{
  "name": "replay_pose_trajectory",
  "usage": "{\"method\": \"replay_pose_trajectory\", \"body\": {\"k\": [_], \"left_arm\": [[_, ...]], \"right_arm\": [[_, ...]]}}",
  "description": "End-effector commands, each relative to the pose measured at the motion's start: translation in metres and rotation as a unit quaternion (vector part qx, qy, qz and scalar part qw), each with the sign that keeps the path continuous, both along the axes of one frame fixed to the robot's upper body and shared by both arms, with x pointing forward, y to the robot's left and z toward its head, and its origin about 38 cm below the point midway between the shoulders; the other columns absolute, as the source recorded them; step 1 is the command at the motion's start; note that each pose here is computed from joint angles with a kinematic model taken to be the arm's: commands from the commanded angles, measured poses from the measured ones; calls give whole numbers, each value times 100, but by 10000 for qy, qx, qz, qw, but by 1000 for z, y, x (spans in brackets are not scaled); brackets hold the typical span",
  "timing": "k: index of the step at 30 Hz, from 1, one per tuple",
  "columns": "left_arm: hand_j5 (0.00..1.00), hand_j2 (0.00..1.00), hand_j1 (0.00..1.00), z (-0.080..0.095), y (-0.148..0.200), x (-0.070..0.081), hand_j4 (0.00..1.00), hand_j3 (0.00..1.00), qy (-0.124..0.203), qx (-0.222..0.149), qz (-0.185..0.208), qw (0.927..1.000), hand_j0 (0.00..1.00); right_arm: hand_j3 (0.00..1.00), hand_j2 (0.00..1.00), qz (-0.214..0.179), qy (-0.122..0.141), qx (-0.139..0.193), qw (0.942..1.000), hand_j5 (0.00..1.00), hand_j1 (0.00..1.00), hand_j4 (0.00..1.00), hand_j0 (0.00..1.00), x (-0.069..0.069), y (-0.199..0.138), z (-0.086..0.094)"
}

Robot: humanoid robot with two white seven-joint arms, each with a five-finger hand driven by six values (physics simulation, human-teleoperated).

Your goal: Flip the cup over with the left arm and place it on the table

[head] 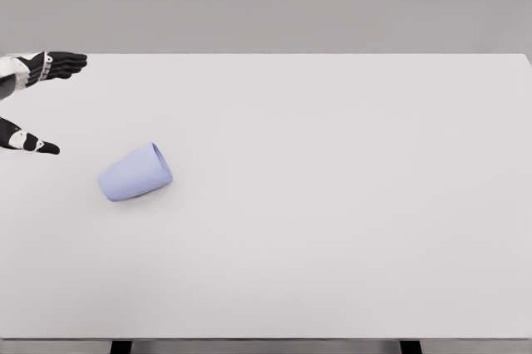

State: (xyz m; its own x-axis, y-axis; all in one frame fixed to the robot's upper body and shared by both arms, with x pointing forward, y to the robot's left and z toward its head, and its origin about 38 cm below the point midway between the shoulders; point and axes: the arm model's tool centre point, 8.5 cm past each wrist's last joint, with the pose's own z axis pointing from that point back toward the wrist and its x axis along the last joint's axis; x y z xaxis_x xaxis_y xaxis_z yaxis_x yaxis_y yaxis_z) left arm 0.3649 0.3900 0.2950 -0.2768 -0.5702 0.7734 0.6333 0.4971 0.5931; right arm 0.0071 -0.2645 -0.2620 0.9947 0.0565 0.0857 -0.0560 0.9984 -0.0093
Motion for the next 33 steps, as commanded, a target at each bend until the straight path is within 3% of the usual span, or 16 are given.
{"method": "replay_pose_trajectory", "body": {"k": [1,4,8,11,17,33], "left_arm": [[100,100,100,-49,-34,11,100,100,980,-128,-1,9951,100],[100,100,100,-70,-58,19,100,100,1091,-76,6,9940,100],[100,100,100,-72,-58,19,100,100,1137,-58,60,9935,100],[100,100,100,-83,-70,21,100,100,1223,-82,36,9924,100],[100,100,100,-101,-83,21,100,100,1326,205,57,9909,100],[100,100,100,-114,-93,23,100,100,1388,420,134,9893,100]], "right_arm": [[100,100,0,0,1,10000,100,100,100,100,0,0,0],[100,100,0,0,1,10000,100,100,100,100,0,0,0],[100,100,0,0,1,10000,100,100,100,100,0,0,0],[100,100,0,0,1,10000,100,100,100,100,0,0,0],[100,100,0,0,1,10000,100,100,100,100,0,0,0],[100,100,0,0,1,10000,100,100,100,100,0,0,0]]}}
